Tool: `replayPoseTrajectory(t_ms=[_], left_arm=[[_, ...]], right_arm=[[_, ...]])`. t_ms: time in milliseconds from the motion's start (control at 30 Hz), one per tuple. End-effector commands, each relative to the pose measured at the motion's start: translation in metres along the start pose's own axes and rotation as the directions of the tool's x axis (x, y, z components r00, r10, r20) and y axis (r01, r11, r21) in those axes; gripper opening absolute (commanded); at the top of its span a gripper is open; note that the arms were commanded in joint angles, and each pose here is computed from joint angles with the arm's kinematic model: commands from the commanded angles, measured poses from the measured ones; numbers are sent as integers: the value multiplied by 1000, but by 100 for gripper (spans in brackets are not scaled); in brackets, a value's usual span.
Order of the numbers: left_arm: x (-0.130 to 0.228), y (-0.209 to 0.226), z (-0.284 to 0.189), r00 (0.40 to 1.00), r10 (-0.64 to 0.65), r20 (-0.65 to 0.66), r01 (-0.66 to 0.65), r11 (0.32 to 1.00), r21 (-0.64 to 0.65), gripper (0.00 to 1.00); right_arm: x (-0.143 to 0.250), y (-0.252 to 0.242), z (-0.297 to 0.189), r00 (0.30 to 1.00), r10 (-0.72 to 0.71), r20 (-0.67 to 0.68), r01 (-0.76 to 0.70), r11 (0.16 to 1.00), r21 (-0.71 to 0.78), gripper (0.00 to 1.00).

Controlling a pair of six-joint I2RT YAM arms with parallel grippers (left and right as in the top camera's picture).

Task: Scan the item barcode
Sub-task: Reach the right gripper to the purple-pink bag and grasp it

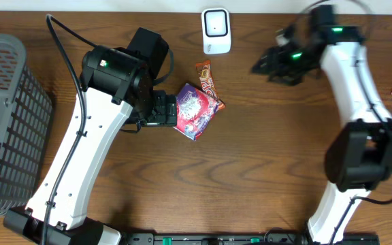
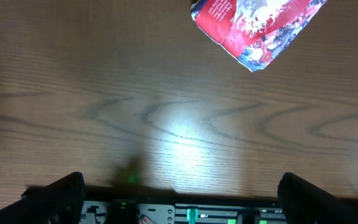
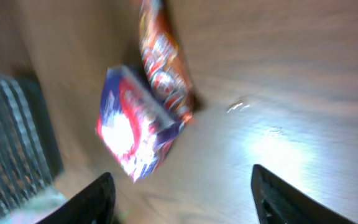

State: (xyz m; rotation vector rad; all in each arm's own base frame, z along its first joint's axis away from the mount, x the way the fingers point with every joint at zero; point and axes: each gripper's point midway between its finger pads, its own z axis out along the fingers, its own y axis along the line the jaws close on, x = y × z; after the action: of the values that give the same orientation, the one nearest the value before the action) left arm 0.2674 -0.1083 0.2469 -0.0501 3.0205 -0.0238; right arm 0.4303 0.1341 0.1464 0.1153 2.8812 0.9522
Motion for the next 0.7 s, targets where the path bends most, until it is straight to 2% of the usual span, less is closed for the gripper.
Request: replayPoseTrajectory(t_ms=[0,67,100,167,300,433,667], left_arm=[[0,3,1,1000,-15,-5,15,1000,-10,98],[0,3,1,1000,-15,-5,15,1000,-10,98],[0,3,1,1000,-15,-5,15,1000,-10,98],[0,3,1,1000,-15,-5,15,1000,-10,98],[0,3,1,1000,-15,-5,15,1000,-10,98],[0,3,1,1000,-15,-5,15,1000,-10,98],[0,3,1,1000,-15,-5,15,1000,-10,98]], right_arm=[[25,18,29,994,-73,-76,81,992,96,65],[37,29,41,990,-94,-105,108,985,132,69],[42,35,46,988,-103,-117,120,982,147,77],[54,49,58,983,-118,-137,141,976,165,99],[67,65,70,980,-130,-154,156,973,171,99],[77,72,81,985,-69,-158,98,979,181,99],[95,42,113,982,84,-169,-45,974,224,98]])
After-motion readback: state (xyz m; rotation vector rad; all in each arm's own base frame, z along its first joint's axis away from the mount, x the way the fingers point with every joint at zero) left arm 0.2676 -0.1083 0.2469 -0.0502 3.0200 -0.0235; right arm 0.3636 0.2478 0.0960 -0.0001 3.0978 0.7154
